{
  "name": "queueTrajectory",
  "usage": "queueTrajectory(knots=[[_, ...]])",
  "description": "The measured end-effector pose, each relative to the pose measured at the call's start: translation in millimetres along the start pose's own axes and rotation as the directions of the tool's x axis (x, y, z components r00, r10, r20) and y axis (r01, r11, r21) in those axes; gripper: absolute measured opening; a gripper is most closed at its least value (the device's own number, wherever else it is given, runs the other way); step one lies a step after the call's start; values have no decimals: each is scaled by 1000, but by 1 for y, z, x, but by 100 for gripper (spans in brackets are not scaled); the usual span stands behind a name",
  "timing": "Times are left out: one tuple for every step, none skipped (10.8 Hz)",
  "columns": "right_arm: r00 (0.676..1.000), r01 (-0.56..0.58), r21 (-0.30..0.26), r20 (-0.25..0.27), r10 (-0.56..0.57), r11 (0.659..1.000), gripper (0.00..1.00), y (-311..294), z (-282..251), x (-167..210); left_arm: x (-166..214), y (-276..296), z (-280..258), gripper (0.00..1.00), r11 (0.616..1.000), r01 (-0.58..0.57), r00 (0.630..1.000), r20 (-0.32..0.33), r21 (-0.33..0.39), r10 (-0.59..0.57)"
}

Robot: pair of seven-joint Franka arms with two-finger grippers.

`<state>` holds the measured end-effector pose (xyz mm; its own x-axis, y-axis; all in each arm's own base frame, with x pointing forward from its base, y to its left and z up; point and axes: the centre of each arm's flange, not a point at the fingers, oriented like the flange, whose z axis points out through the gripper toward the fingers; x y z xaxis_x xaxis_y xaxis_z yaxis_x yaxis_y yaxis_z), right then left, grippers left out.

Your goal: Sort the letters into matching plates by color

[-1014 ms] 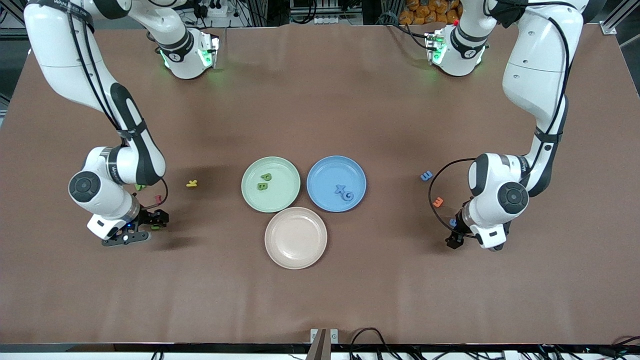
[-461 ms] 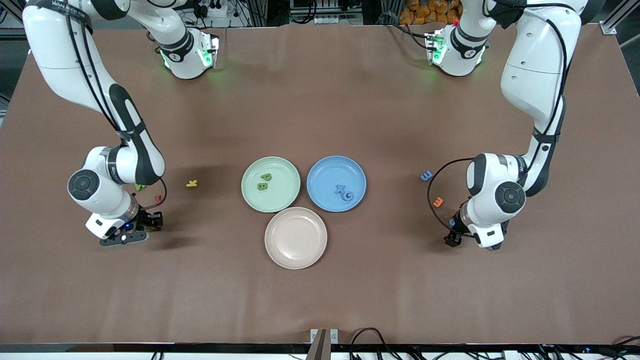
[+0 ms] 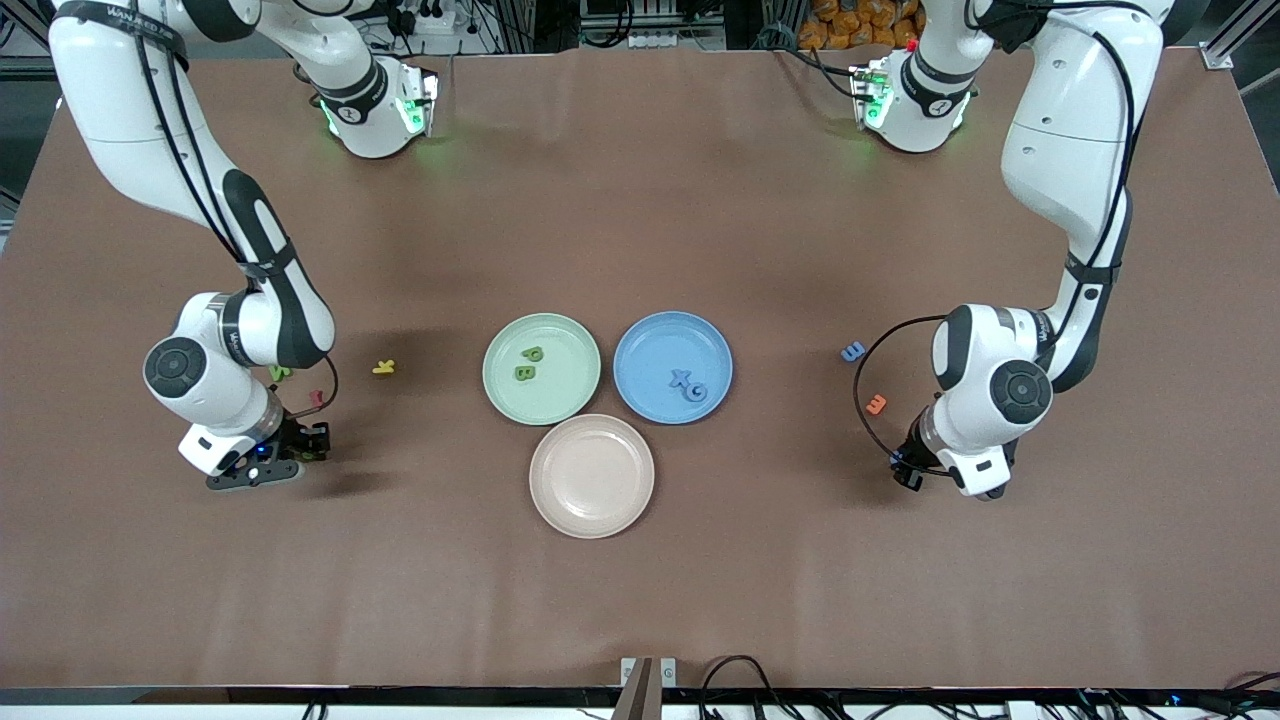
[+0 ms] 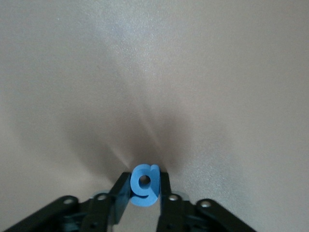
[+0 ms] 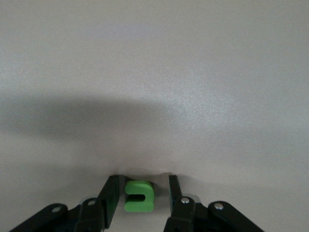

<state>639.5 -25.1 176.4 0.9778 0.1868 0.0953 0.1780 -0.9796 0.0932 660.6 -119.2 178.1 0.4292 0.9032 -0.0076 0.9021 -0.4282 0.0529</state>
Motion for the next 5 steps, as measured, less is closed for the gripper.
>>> queueTrajectory(knots=[[1000, 0, 1, 0, 0, 1000, 49, -1, 0, 0, 0, 0, -1, 28, 1000, 3, 1000, -1, -2, -3], [1000, 0, 2, -2, 0, 1000, 41, -2, 0, 0, 0, 0, -1, 27, 1000, 5, 1000, -1, -2, -5], [1000, 0, 3, -2, 0, 1000, 40, -2, 0, 1, 0, 1, -2, 27, 1000, 6, 1000, -1, -3, -6], [1000, 0, 3, -2, 0, 1000, 38, -2, 0, 1, -1, 1, -2, 27, 1000, 5, 1000, -2, -6, -5], [1000, 0, 4, -3, 0, 1000, 34, -3, -1, 1, -7, 4, -3, 27, 1000, -1, 1000, -2, -9, 1]])
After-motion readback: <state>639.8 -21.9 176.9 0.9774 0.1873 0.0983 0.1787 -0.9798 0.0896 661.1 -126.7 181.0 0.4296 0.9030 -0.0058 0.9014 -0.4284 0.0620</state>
